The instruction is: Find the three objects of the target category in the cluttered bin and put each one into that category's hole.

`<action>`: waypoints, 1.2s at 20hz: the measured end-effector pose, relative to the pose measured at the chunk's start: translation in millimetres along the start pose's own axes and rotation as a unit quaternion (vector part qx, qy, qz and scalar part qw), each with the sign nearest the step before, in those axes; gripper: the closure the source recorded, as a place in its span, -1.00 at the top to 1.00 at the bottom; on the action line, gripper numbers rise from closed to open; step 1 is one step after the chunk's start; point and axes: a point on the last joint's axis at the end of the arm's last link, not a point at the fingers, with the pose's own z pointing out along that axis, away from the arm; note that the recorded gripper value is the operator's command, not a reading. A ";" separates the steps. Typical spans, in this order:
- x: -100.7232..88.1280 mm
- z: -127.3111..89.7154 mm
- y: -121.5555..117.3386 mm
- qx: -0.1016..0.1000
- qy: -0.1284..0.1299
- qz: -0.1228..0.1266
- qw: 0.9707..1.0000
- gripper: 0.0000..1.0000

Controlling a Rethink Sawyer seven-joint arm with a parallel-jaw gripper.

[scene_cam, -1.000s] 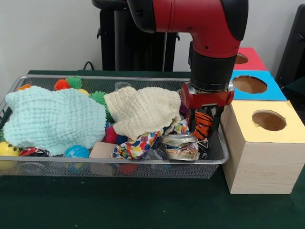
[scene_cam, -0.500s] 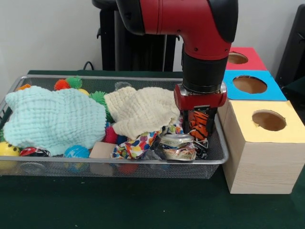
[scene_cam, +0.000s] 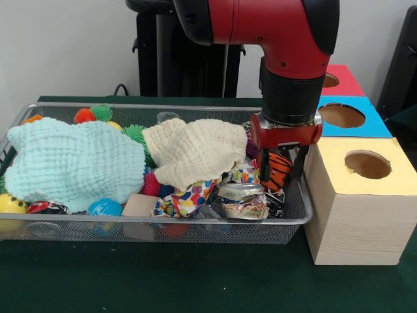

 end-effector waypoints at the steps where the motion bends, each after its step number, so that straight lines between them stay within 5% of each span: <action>1: -0.7 -0.4 1.2 0.001 -0.001 -0.002 1.000 1.00; 15: -8.4 0.0 3.9 0.032 -0.007 -0.023 0.999 1.00; 24: -33.4 2.0 -2.7 0.051 -0.029 -0.030 0.998 1.00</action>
